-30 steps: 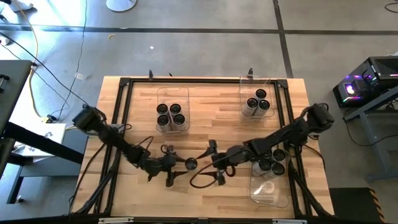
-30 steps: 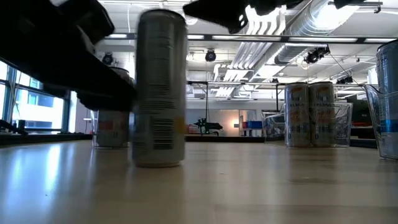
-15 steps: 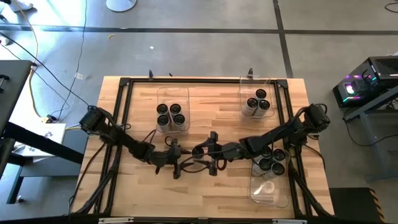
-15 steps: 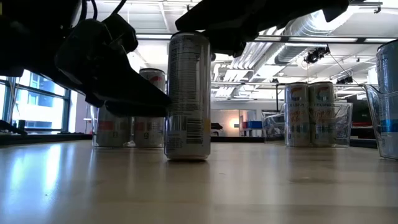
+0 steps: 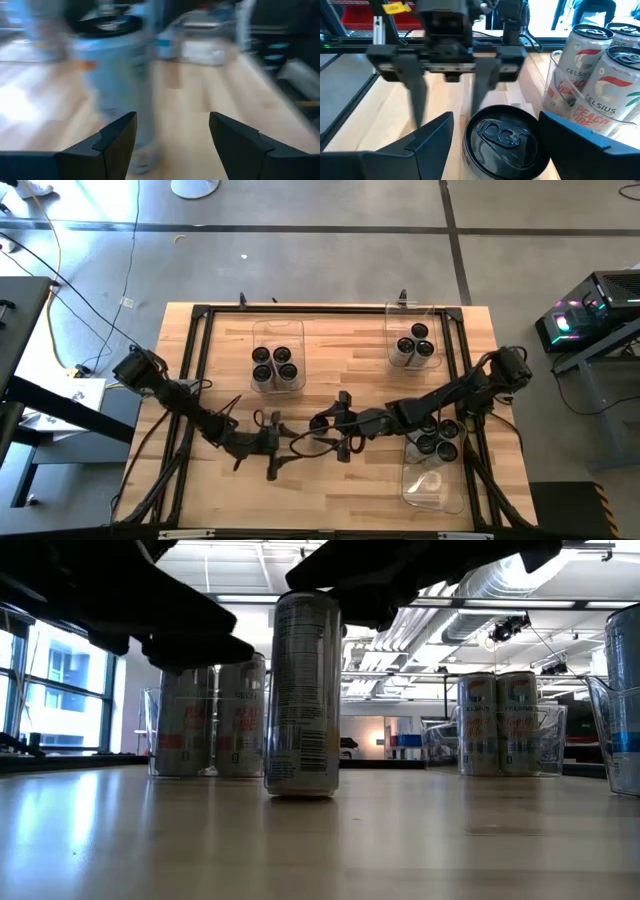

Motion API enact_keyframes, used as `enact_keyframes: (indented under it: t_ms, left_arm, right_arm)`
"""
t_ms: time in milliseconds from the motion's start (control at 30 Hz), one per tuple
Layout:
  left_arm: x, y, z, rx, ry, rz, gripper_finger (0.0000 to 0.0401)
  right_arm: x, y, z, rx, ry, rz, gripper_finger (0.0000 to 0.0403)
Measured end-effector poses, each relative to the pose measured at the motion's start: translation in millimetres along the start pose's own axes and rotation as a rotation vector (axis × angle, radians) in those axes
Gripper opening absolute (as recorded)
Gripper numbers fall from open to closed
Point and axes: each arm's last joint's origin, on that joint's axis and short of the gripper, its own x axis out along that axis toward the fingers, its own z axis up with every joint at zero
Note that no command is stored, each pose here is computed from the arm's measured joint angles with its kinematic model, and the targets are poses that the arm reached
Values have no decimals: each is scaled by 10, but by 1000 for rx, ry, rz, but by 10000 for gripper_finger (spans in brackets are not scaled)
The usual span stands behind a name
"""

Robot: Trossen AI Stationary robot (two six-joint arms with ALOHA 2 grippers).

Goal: Sort soda cans
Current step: Put the white-yellow soda can into the top right transparent bin

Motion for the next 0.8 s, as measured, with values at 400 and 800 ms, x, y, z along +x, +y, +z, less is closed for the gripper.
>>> enact_keyframes:
  t_ms: [400,800]
  left_arm:
    - [107,164,-81,-1,89,8,241]
    - [208,67,107,7,77,144,241]
  right_arm:
    - [-385,27,273,-20,3,32,288]
    - [-109,-217,-161,120,205,-301,288]
